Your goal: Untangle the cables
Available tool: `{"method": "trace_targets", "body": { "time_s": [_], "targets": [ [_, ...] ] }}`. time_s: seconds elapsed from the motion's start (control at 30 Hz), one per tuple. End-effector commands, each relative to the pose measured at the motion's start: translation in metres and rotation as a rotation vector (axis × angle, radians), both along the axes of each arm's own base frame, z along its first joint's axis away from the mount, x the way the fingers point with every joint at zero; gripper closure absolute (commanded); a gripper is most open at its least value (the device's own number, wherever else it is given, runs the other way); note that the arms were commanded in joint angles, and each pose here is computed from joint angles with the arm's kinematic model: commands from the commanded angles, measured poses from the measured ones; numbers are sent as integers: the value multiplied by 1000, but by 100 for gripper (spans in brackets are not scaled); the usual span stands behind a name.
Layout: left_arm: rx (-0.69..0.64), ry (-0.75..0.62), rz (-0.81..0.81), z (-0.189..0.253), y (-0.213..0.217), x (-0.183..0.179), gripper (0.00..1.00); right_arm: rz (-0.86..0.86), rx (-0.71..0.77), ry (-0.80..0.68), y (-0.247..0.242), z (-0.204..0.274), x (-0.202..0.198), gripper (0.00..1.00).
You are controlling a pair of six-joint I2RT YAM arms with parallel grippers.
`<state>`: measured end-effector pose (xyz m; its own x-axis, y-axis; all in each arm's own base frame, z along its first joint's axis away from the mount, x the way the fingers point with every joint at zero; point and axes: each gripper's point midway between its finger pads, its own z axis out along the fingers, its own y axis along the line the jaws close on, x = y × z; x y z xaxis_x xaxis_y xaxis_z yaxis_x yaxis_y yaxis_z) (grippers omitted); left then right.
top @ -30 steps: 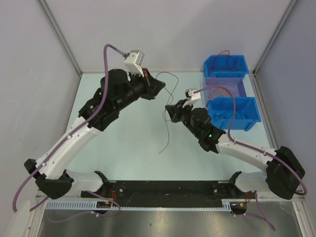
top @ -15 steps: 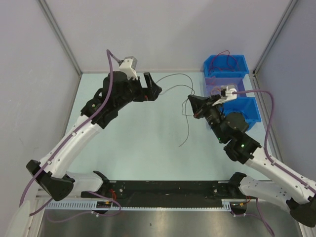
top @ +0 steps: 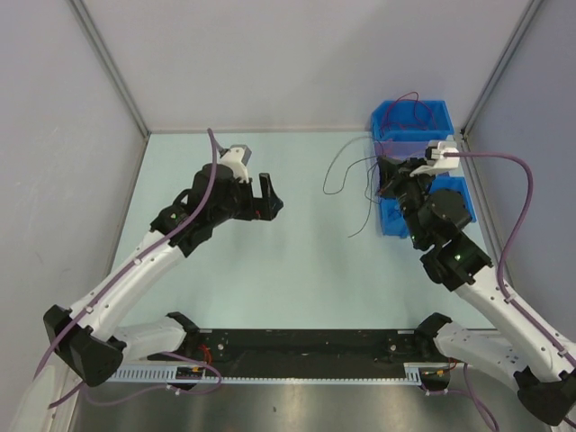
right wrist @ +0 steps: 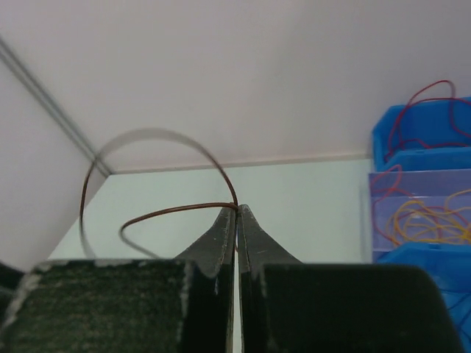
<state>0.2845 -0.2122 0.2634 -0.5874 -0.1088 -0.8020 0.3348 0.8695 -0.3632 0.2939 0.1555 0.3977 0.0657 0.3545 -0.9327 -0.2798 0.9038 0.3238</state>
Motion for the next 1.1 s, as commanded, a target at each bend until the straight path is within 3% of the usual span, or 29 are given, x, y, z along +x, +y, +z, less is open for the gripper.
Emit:
{"method": "trace_targets", "body": {
  "time_s": [0.0,0.13,0.2,0.47,1.07],
  "targets": [
    [28,-18,-62,-7,6,-12,0,-97,10,-58,-29,31,10,100],
    [-144,-40,-376,8,-35,-54,0,-134,6,-47,-41,28,20,100],
    [-208,-93,-415,26,-41,-60,0,-142,-2,-44,-43,26,24,100],
    [-36,-78,-261,1,-14,-36,0,-221,-9,-53,-72,28,39,100],
    [43,-25,-217,-38,-6,-28,0,-437,-14,130,-145,-38,92,100]
  ]
}}
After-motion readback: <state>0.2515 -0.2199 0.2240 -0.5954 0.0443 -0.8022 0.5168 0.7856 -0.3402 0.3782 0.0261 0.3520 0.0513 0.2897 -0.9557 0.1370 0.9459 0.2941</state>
